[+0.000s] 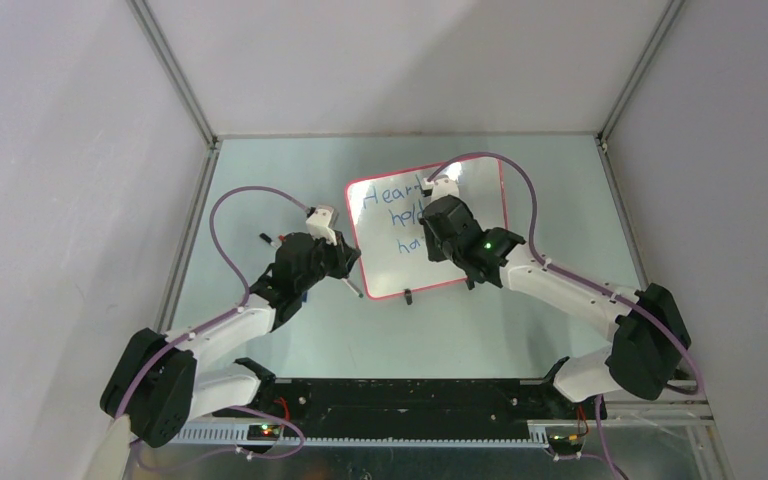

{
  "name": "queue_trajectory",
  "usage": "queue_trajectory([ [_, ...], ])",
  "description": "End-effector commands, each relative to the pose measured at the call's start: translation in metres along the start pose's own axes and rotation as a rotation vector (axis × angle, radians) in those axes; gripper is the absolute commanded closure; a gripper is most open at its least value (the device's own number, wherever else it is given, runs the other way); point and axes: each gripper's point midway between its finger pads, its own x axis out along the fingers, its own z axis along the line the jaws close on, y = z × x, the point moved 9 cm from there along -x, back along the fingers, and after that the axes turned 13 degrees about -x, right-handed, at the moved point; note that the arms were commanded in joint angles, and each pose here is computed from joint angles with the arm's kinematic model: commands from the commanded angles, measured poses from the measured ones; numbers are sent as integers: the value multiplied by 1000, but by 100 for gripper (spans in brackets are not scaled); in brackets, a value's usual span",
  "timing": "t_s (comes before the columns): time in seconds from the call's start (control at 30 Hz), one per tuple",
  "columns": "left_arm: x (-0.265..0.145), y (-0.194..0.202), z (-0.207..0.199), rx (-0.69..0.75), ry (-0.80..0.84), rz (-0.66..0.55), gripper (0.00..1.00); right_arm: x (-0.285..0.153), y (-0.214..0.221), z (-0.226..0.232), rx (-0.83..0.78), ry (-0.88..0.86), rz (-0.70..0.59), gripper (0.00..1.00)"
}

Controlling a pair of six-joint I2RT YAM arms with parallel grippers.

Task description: Write a sentence on the whiteboard

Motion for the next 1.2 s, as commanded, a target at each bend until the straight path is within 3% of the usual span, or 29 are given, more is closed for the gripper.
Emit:
queue_trajectory([
  [0.0,-2,-13,-7,30,23,-57,80,3,-1,-1,16,17,-6,100],
  [1.17,-3,-13,-7,30,22,-59,80,5,20,5,-20,26,110,100],
])
